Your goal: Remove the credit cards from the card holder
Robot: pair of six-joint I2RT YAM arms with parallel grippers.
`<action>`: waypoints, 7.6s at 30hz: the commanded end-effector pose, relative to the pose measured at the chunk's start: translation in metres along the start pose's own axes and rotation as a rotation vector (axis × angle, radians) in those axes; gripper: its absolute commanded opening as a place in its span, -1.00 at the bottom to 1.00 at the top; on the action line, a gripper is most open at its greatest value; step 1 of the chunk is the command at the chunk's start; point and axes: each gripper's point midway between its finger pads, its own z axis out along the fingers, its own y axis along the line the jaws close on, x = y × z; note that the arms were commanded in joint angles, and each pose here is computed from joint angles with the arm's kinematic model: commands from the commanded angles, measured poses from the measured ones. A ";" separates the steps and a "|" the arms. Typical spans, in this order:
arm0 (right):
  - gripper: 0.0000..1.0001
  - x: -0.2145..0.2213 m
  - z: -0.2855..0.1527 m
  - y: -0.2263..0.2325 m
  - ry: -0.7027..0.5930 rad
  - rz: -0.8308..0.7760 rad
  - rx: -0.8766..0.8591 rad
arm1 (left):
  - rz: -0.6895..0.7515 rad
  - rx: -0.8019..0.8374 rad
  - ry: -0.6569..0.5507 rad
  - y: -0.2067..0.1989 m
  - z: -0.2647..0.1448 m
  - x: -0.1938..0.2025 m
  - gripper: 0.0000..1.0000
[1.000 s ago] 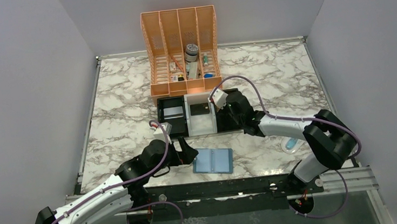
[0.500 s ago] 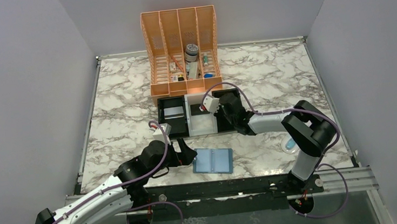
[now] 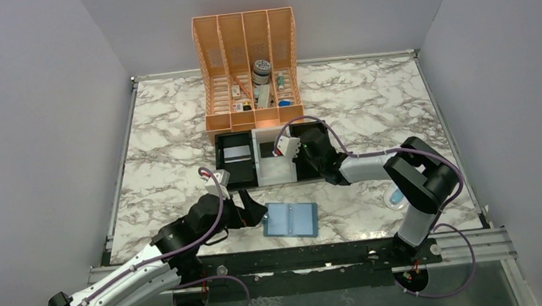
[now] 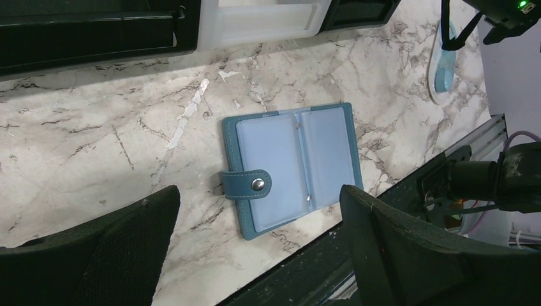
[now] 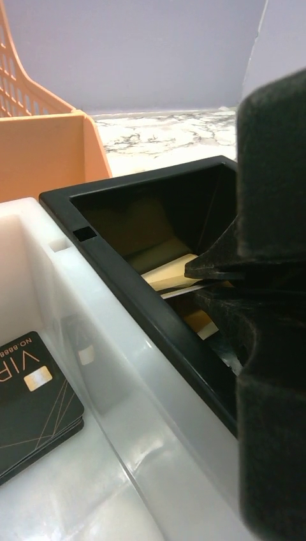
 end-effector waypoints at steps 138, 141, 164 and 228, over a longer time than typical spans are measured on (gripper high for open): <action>-0.98 -0.073 -0.157 0.177 0.078 1.674 -0.656 | 0.076 0.072 0.235 -0.029 0.038 0.069 -0.50; -0.98 -0.043 -0.158 0.177 0.144 1.668 -0.540 | 0.083 0.034 0.216 -0.023 0.033 0.062 -0.22; -0.44 -0.101 -0.195 0.129 -0.151 1.457 -0.722 | 0.138 -0.042 0.135 -0.021 0.016 0.030 0.11; -0.60 -0.092 -0.138 0.192 0.158 1.427 -0.740 | -0.086 0.162 0.173 -0.040 0.045 0.068 0.27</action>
